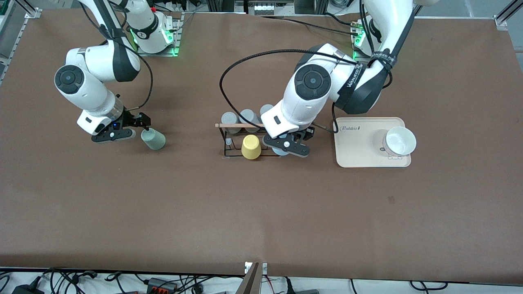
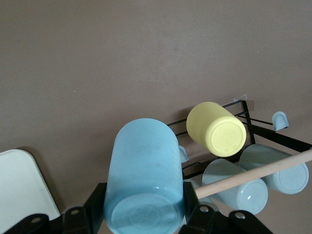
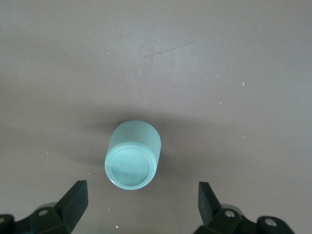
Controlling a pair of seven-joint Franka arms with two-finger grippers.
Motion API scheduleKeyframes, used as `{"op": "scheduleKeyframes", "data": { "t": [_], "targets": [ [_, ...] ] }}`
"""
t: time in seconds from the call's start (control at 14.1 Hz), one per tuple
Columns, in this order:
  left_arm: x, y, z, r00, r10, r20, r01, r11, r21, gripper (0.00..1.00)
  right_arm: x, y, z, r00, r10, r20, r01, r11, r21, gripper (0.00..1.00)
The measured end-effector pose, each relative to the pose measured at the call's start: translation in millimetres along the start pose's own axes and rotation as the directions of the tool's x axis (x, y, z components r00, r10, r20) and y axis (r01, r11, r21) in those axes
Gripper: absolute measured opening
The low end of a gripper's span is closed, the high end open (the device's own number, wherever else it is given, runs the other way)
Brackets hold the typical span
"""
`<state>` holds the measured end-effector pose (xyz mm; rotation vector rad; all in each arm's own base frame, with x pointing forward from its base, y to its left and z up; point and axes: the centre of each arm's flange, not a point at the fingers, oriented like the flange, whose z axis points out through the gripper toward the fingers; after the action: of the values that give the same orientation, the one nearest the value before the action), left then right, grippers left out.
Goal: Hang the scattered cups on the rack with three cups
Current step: 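Hang the blue cup on the rack while the right gripper grasps the mint cup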
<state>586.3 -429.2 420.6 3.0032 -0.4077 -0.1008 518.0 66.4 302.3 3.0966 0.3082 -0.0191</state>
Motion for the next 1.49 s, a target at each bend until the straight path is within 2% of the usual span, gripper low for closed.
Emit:
{"op": "scheduleKeyframes", "data": {
  "t": [0.28,0.71,1.49],
  "targets": [
    [-5.5,26.8,18.9,0.999,0.037,0.020,-0.037,0.999,0.004,0.67,0.5,-4.6,9.7,1.000,-0.009,0.006,0.009,1.000,0.000,1.00],
    [-5.9,33.3,39.8,0.998,0.045,0.046,-0.046,0.999,0.014,0.67,7.6,-7.3,41.3,0.999,-0.014,-0.033,0.014,1.000,0.000,1.00],
    [-3.9,34.8,88.7,0.993,0.046,0.108,-0.050,0.998,0.032,0.67,3.9,-19.0,66.6,1.000,-0.024,0.001,0.024,1.000,0.002,1.00]
  ]
}}
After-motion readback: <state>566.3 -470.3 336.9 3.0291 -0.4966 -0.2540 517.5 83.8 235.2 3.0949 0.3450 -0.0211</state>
